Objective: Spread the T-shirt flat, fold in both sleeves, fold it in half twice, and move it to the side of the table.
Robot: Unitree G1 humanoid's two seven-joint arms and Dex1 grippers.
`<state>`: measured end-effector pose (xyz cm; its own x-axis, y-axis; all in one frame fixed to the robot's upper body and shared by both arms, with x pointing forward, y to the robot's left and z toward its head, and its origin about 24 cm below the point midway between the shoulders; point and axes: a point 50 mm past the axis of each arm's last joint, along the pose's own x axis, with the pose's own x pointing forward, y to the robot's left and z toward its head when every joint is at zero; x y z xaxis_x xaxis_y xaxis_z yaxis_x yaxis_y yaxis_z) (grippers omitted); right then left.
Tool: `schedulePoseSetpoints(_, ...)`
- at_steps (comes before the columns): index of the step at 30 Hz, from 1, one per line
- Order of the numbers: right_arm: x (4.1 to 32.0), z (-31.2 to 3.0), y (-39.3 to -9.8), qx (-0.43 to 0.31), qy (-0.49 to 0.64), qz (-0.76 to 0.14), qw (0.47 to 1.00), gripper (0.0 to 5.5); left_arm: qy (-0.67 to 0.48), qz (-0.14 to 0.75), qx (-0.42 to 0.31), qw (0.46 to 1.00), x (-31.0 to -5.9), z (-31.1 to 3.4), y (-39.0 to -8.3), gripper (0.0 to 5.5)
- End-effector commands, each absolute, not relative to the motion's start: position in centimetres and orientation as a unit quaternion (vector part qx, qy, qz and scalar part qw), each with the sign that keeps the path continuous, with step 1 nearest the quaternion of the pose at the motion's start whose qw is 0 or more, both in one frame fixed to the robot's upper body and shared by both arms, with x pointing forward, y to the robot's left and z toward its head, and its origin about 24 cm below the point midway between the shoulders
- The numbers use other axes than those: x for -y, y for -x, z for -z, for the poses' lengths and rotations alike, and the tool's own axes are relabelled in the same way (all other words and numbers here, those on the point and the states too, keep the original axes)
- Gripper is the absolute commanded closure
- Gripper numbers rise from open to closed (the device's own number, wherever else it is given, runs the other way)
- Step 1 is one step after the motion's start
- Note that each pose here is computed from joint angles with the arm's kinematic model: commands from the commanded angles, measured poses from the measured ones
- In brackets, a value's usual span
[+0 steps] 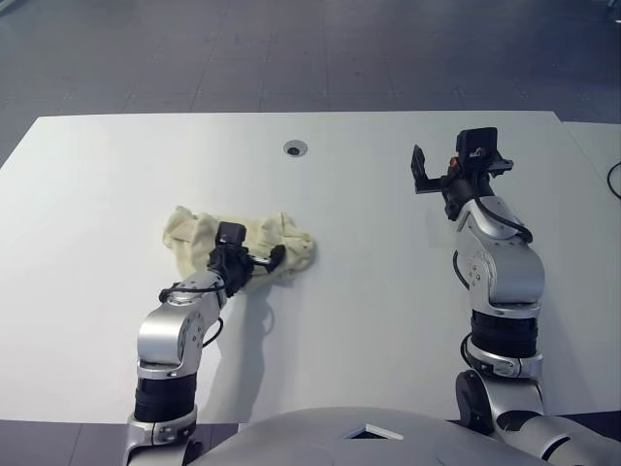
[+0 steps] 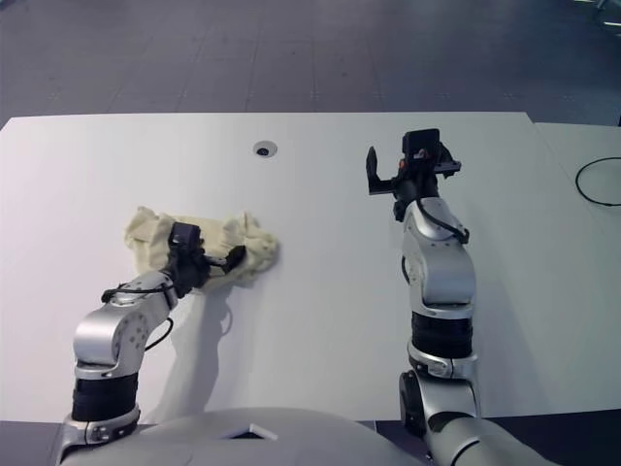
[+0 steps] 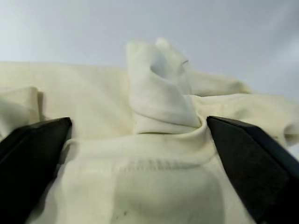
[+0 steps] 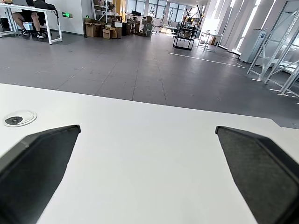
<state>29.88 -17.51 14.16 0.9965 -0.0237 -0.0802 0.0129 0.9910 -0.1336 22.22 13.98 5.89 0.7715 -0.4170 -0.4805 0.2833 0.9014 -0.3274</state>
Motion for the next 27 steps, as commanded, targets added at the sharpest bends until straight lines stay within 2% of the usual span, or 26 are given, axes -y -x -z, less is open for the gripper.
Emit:
schedulePoseSetpoints(1, 17.7, -14.2, -29.6, -0.039, 0.061, 0.023, 0.997, 0.12, 0.204, 0.211, -0.317, 0.902, -11.5, -6.5, -21.1, 0.1)
schedulePoseSetpoints(6, 17.7, -14.1, -29.6, -0.039, 0.061, 0.024, 0.997, 0.12, 0.235, 0.22, -0.3, 0.898, -10.4, -8.1, -21.2, 0.1)
schedulePoseSetpoints(13, 17.6, -14.5, -29.5, -0.035, 0.056, -0.012, 0.998, 0.12, 0.223, 0.257, -0.2, 0.919, -13.2, -12.5, -23.4, 0.1)
schedulePoseSetpoints(18, 15.8, -15.3, -29.1, -0.056, -0.029, -0.181, 0.982, 0.12, 0.142, 0.291, -0.115, 0.939, -15.9, -16.0, -24.5, 0.1)
schedulePoseSetpoints(23, 13.6, -14.8, -26.9, -0.139, -0.054, -0.382, 0.912, 0.12, 0.079, 0.225, -0.089, 0.967, -19.3, -16.8, -25.9, 0.1)
schedulePoseSetpoints(27, 12.7, -14.0, -25.7, -0.202, -0.056, -0.446, 0.87, 0.12, 0.042, 0.202, -0.072, 0.976, -20.5, -17.5, -26.0, 0.1)
